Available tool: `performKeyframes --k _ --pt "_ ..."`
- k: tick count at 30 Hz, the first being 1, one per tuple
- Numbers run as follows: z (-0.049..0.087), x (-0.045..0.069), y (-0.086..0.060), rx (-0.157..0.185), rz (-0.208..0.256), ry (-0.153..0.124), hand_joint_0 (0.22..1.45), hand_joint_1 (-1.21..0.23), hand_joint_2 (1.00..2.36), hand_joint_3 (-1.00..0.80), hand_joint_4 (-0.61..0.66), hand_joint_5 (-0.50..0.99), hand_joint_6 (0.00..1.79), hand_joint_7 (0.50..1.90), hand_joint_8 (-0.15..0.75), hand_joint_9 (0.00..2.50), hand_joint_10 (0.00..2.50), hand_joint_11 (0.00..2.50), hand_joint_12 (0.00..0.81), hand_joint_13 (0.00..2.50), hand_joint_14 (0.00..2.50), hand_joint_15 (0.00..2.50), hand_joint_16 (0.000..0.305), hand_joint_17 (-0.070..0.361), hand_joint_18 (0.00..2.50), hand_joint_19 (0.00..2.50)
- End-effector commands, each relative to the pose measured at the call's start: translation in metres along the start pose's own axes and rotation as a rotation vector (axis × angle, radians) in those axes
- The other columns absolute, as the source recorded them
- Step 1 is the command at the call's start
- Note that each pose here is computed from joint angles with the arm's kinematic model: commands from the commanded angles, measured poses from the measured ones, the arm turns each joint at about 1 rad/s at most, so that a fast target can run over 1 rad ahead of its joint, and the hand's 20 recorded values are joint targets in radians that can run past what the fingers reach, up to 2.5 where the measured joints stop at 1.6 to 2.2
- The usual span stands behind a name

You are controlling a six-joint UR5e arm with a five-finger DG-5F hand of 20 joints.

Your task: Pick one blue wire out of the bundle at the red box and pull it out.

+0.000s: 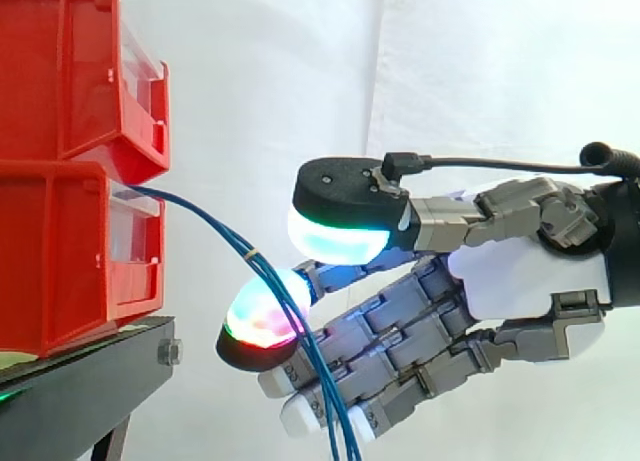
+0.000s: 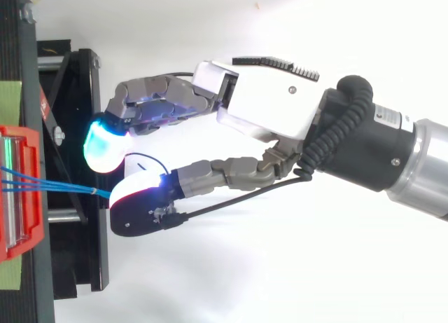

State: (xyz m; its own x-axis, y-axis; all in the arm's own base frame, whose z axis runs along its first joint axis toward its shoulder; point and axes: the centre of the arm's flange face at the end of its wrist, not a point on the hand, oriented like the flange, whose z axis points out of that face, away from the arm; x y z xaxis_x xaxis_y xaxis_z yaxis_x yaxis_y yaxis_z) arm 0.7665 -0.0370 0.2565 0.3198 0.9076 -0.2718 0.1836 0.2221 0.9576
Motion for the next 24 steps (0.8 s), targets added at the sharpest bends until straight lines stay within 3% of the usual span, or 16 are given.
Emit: performKeyframes --k 1,6,11,15,18,19,24 --pt "0.0 -0.001 0.003 -0.006 0.002 -0.002 0.58 -0.73 1.0 -0.45 0.32 -0.13 0.5 0.98 0.283 0.76 0.0 0.14 0.369 0.64 0.01 0.23 0.048 0.107 0.51 0.47" --pt "0.0 -0.001 0.001 -0.003 -0.004 -0.001 0.56 -0.77 1.0 -0.5 0.32 -0.13 0.5 1.04 0.289 0.77 0.01 0.16 0.374 0.64 0.01 0.23 0.048 0.109 0.52 0.47" --pt "0.002 0.008 0.007 -0.048 -0.009 -0.007 0.55 -0.8 1.0 -0.5 0.31 -0.12 0.5 1.1 0.295 0.78 0.01 0.18 0.378 0.65 0.01 0.24 0.049 0.11 0.54 0.47" --pt "0.005 0.016 0.015 -0.102 -0.05 -0.021 0.55 -0.83 1.0 -0.5 0.32 -0.12 0.5 1.11 0.293 0.78 0.01 0.19 0.376 0.66 0.01 0.24 0.049 0.11 0.56 0.47" --pt "0.007 0.02 0.011 -0.112 -0.067 -0.024 0.56 -0.83 1.0 -0.5 0.31 -0.12 0.5 1.12 0.29 0.79 0.01 0.2 0.375 0.67 0.01 0.25 0.049 0.11 0.56 0.47" --pt "0.011 0.025 0.004 -0.118 -0.066 -0.031 0.56 -0.83 1.0 -0.5 0.31 -0.12 0.5 1.12 0.292 0.8 0.01 0.2 0.376 0.67 0.01 0.24 0.049 0.109 0.56 0.47" --pt "0.013 0.028 0.005 -0.139 -0.049 -0.043 0.56 -0.83 1.0 -0.5 0.32 -0.12 0.5 1.12 0.291 0.8 0.01 0.21 0.375 0.67 0.01 0.25 0.049 0.109 0.56 0.47"
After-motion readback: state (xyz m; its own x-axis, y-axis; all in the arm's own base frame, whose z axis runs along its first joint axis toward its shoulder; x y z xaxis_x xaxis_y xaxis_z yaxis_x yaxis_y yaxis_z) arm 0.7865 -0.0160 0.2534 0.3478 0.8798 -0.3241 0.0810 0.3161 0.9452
